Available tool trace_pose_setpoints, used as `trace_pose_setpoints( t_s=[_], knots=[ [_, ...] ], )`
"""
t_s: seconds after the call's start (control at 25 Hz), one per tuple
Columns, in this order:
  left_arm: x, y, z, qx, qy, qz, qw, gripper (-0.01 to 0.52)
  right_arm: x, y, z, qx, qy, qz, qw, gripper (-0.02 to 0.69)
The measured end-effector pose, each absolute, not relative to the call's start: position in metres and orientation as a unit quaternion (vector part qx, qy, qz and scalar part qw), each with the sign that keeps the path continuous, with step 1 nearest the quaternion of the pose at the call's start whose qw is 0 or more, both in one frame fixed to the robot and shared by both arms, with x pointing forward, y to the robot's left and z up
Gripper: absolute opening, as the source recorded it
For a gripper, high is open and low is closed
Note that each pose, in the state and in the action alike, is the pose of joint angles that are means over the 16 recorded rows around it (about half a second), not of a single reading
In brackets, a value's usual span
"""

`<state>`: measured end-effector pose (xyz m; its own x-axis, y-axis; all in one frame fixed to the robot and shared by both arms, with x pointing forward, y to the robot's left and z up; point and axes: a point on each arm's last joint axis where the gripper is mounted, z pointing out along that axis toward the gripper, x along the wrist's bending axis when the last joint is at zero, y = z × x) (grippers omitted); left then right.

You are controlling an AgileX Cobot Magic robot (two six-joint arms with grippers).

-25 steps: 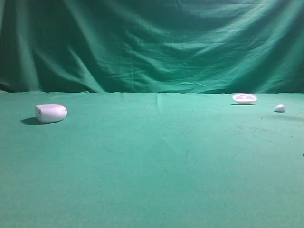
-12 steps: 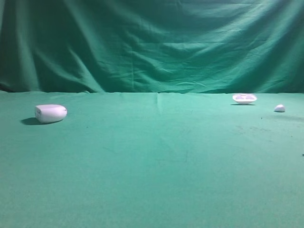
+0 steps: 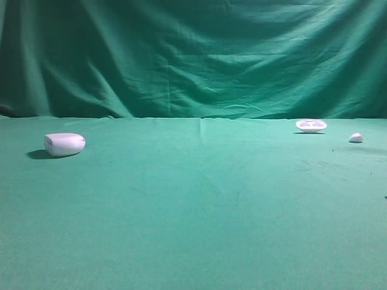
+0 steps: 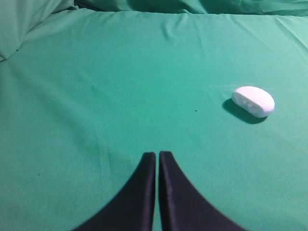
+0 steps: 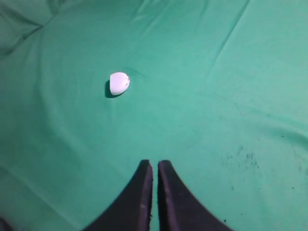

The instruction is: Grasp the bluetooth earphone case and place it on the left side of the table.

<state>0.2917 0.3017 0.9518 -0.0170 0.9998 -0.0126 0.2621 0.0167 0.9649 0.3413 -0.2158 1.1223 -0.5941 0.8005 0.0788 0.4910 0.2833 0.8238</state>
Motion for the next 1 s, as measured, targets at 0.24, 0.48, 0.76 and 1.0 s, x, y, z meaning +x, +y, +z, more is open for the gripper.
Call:
trace_pose_setpoints(
  t_s=[0.24, 0.48, 0.76, 1.0],
  knots=[
    [0.292, 0.302, 0.952, 0.554, 0.569, 0.43, 0.429, 0.0, 0.332, -0.229, 1.119, 0.396, 0.779, 0.438, 0.211, 0.0],
    [0.292, 0.302, 0.952, 0.554, 0.569, 0.43, 0.429, 0.0, 0.326, -0.25, 1.099, 0.416, 0.744, 0.446, 0.274, 0.0],
    [0.292, 0.302, 0.952, 0.554, 0.569, 0.43, 0.429, 0.0, 0.31, -0.277, 1.045, 0.476, 0.665, 0.454, 0.354, 0.0],
    [0.292, 0.302, 0.952, 0.554, 0.569, 0.43, 0.429, 0.0, 0.298, -0.289, 0.99, 0.509, 0.617, 0.449, 0.398, 0.0]
  ],
)
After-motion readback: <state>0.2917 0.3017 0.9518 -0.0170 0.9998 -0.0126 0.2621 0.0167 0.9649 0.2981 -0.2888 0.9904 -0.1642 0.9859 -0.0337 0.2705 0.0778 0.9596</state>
